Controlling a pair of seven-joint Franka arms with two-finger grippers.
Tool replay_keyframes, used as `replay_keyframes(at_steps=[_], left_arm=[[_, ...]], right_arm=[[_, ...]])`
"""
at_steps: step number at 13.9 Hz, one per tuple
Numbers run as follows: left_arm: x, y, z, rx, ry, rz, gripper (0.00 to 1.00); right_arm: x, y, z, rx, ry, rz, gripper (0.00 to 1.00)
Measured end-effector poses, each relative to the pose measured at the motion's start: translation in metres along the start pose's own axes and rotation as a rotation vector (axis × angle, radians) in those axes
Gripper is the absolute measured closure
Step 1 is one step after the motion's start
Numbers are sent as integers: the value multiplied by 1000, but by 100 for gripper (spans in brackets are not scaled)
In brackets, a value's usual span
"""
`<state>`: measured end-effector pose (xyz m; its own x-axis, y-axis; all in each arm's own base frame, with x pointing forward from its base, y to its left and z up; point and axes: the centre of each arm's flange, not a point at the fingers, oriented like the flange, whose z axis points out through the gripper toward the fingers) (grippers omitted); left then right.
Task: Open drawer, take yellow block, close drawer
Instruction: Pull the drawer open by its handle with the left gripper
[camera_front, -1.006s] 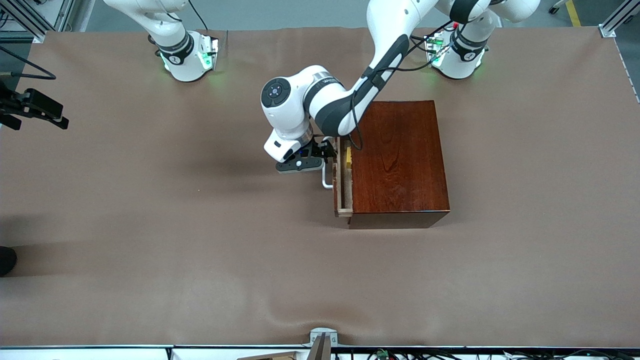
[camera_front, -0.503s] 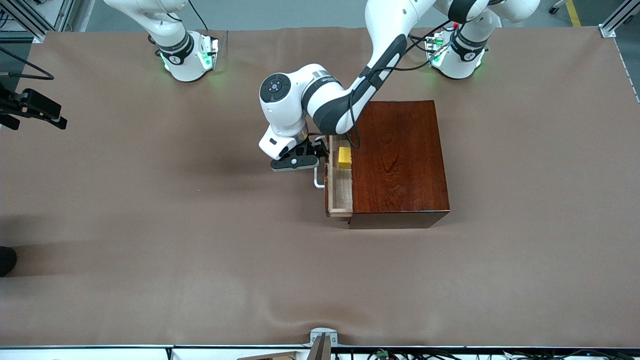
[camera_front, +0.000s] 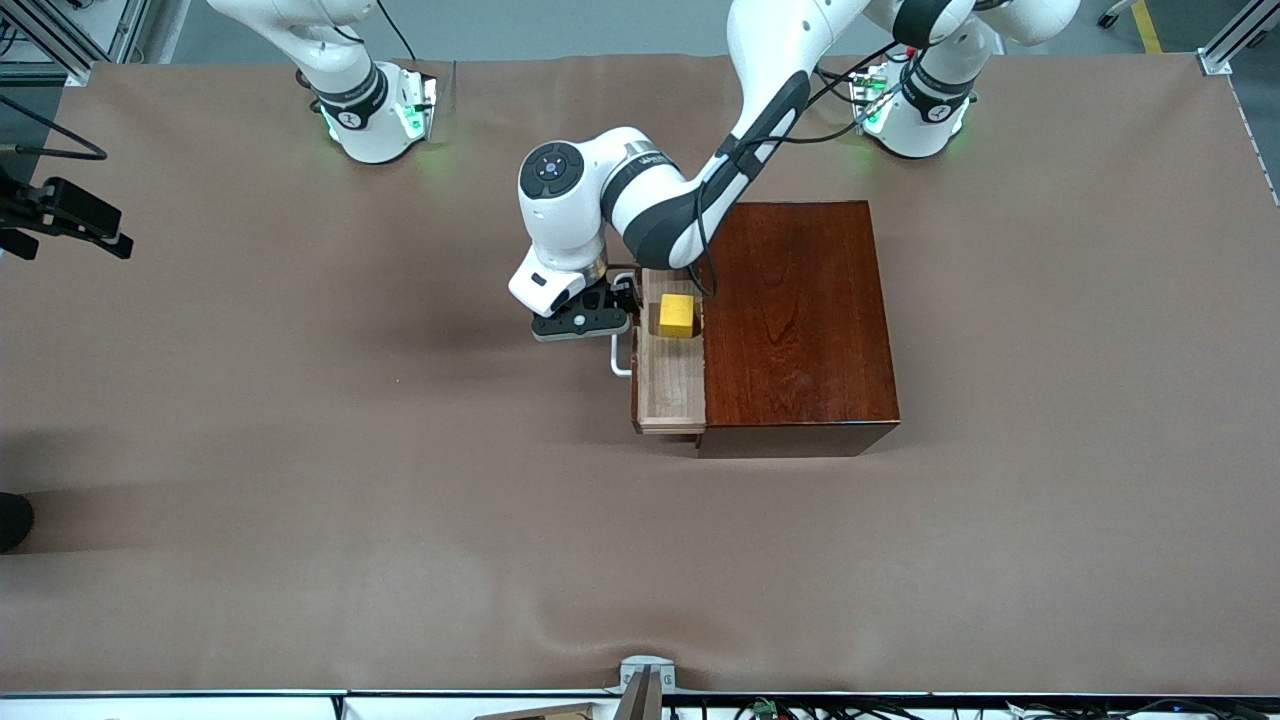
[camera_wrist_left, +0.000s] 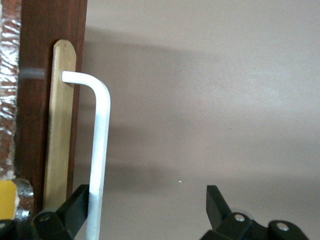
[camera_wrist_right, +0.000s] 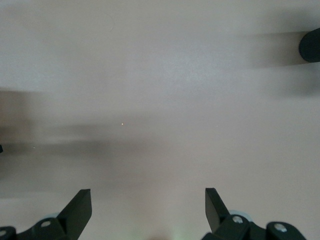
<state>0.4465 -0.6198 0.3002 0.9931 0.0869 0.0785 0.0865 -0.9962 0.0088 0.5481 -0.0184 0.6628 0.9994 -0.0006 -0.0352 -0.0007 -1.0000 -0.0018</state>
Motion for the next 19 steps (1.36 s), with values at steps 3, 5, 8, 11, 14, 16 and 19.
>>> replay_keyframes(at_steps=[3, 5, 8, 11, 14, 16, 19], left_arm=[[0, 1, -2, -9, -1, -2, 0], [0, 5, -6, -27, -5, -8, 0], [0, 8, -6, -43, -9, -13, 0], [-2, 12, -5, -54, -3, -8, 0], [-4, 15, -6, -63, 2, -5, 0], [-4, 15, -7, -64, 3, -4, 0], [-4, 16, -8, -66, 4, -4, 0]], right_arm=[[1, 0, 1, 0, 2, 0, 0], [2, 0, 2, 0, 2, 0, 0], [6, 5, 5, 0, 13, 9, 0], [17, 20, 22, 3, -7, 34, 0], [34, 38, 42, 6, -2, 62, 0], [37, 41, 47, 7, -9, 67, 0], [38, 42, 50, 8, -14, 72, 0]])
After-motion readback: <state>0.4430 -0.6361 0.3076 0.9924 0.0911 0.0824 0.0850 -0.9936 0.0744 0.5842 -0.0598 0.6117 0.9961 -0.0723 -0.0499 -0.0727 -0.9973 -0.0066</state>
